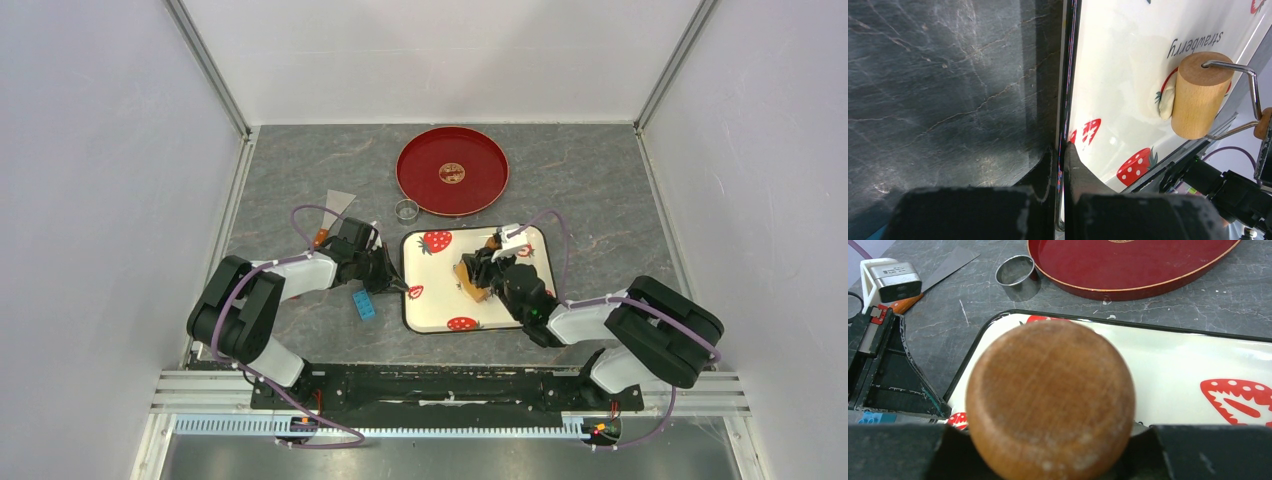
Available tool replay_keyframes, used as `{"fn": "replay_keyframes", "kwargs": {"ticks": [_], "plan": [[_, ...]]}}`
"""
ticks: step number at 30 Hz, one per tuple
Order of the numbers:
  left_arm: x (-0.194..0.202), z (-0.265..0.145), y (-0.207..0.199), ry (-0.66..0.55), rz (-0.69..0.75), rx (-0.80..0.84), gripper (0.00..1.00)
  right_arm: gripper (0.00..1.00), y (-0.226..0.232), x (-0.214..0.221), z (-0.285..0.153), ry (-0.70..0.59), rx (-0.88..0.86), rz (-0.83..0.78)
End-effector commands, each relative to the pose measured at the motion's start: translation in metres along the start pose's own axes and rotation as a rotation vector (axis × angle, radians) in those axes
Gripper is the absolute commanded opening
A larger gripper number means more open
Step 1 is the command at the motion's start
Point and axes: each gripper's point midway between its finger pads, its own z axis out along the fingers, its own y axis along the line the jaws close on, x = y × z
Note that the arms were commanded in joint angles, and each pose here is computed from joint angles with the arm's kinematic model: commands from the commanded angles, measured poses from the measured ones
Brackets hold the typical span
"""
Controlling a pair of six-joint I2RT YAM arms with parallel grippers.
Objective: Roll out the dumpling wrappers from the dough
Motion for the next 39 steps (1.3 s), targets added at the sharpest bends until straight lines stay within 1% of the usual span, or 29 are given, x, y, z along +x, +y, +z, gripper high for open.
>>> {"fn": "replay_keyframes", "kwargs": {"ticks": [1, 19, 24, 30, 33, 36, 39], "plan": [[0.036, 0.002, 0.089, 0.068, -0.064, -0.356, 0.02, 0.0, -0.024, 0.121, -0.054, 0.446, -0.017, -0.128], [0.034, 0.002, 0.089, 0.067, -0.065, -0.354, 0.02, 0.0, -0.006, 0.12, -0.049, 0.45, -0.088, -0.115], [0.034, 0.002, 0.089, 0.066, -0.068, -0.353, 0.02, 0.0, -0.009, 0.125, -0.053, 0.462, -0.086, -0.118], [0.034, 0.002, 0.089, 0.068, -0.065, -0.35, 0.02, 0.0, -0.019, 0.141, -0.061, 0.506, -0.061, -0.127], [0.035, 0.002, 0.089, 0.071, -0.066, -0.351, 0.02, 0.0, -0.019, 0.141, -0.059, 0.509, -0.059, -0.134], [0.034, 0.001, 0.088, 0.071, -0.067, -0.346, 0.02, 0.0, -0.009, 0.129, -0.046, 0.499, -0.076, -0.173], [0.031, -0.003, 0.084, 0.06, -0.061, -0.34, 0.02, 0.0, 0.014, 0.093, -0.023, 0.439, -0.109, -0.196]]}}
